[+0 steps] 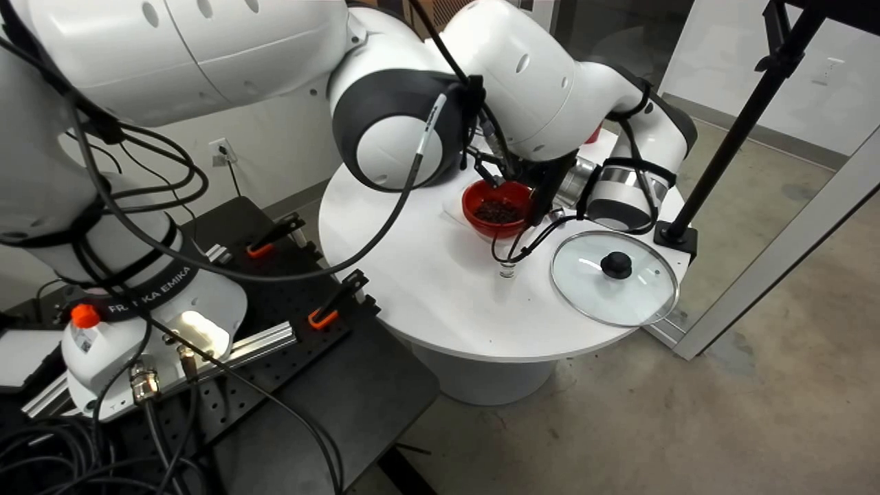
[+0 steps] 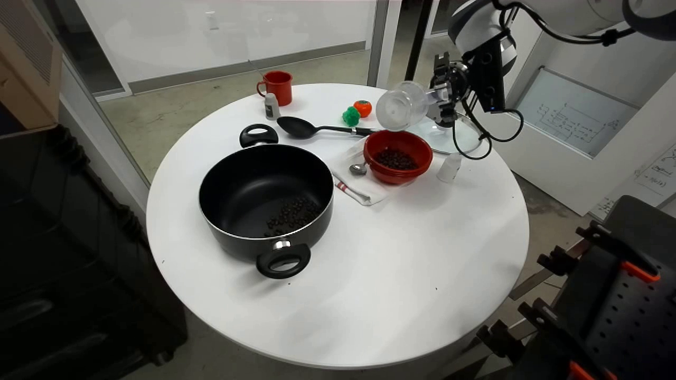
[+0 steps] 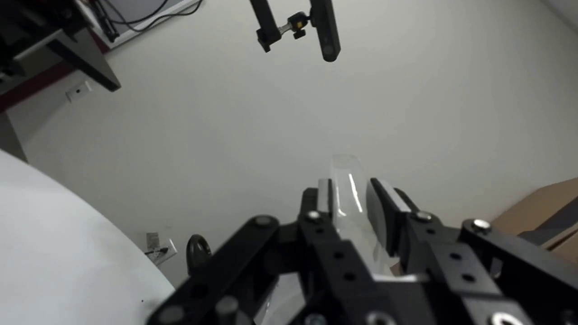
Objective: Pour the things in the jug into the bowl
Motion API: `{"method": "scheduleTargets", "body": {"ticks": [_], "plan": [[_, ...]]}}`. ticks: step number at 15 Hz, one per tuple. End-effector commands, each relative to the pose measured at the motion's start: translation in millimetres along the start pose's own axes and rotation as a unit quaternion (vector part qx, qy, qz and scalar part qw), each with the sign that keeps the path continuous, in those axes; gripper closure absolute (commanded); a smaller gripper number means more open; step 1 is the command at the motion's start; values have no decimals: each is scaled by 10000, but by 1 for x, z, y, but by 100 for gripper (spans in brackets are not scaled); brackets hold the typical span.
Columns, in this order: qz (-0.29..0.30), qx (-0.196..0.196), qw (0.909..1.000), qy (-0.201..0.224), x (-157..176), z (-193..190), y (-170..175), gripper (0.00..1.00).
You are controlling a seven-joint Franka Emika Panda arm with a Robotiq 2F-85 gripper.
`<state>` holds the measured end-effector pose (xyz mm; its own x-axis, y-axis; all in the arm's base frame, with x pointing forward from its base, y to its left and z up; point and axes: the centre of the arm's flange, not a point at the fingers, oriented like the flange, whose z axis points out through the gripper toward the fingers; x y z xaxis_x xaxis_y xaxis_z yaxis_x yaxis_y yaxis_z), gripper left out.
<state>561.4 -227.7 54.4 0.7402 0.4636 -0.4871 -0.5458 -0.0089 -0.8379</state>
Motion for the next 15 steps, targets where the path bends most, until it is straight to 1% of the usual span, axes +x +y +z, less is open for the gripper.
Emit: {"method": "scheduleTargets", "body": {"ticks": [1, 3, 5, 8, 11, 13, 15], "plan": [[-716, -649, 9951, 205, -17, 26, -5, 94], [-1071, -1033, 9885, 267, -16, 27, -5, 94], [-1282, -1537, 9793, 289, -17, 30, -8, 94], [-1521, -2291, 9610, 302, -21, 41, -14, 94], [-1896, -2994, 9343, 386, -27, 56, -27, 94], [-2224, -3380, 9132, 481, -32, 68, -41, 94], [-2566, -3743, 8892, 584, -35, 74, -53, 94]]}}
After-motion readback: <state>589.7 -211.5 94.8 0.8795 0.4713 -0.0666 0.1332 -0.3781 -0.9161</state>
